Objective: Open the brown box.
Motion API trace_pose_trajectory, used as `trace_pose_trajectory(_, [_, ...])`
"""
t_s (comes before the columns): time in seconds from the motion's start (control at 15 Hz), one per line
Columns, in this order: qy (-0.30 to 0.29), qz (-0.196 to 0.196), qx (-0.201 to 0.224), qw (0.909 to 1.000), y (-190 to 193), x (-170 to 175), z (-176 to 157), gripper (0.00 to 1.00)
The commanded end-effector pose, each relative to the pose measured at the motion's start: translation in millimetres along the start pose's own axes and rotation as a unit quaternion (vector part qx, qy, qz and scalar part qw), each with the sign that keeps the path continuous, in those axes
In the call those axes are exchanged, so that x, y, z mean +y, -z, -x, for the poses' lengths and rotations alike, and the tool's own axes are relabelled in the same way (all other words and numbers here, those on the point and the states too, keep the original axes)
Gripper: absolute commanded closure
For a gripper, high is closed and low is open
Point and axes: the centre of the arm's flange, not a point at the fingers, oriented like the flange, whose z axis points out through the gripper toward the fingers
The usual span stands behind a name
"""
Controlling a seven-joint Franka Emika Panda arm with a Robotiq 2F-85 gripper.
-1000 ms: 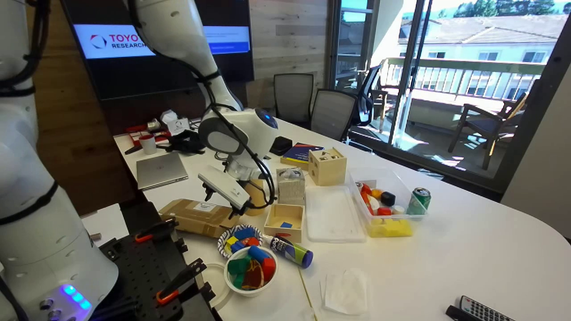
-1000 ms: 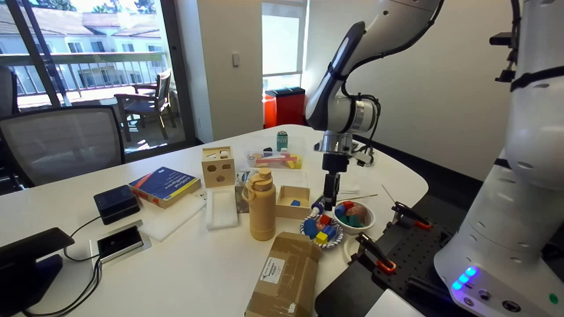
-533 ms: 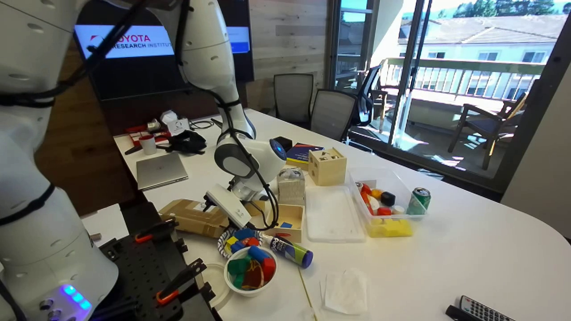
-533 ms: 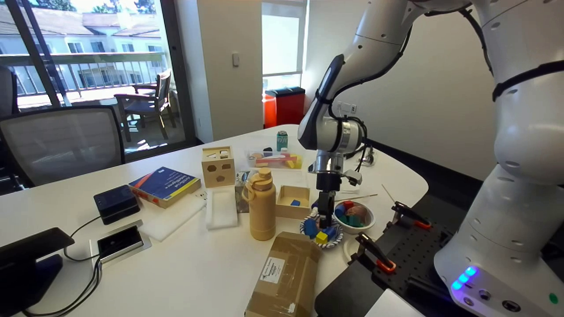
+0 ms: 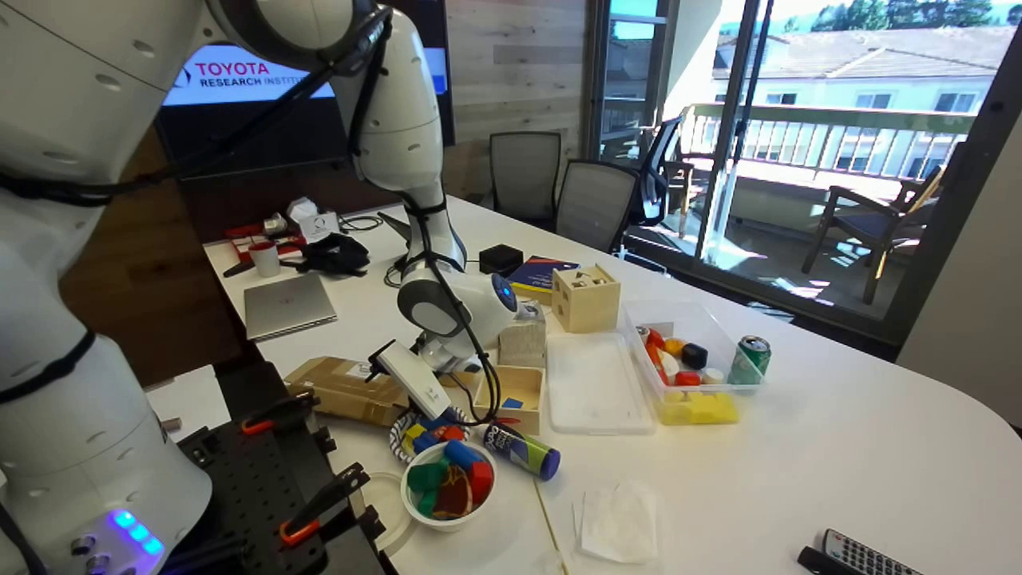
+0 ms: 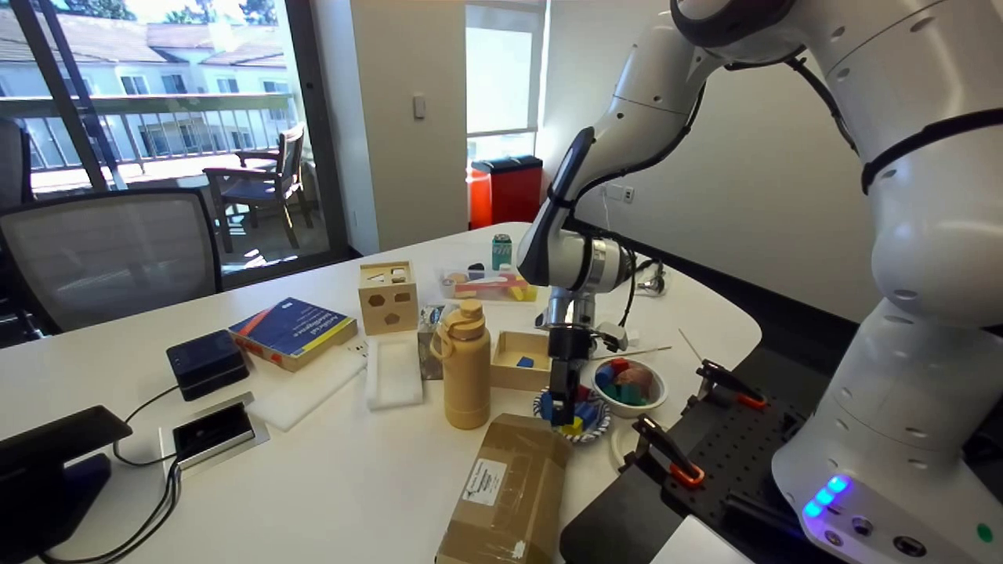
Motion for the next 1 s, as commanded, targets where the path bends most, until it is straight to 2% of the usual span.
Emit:
trace_pose_trajectory(0.0, [0.003,-0.018,0.01,0.9998,-5.7,9.8,-12.2,0.0])
trace_pose_trajectory(0.93, [0.017,-0.063,-0.012,0.9978,-21.4,-8.2,-8.1,0.0])
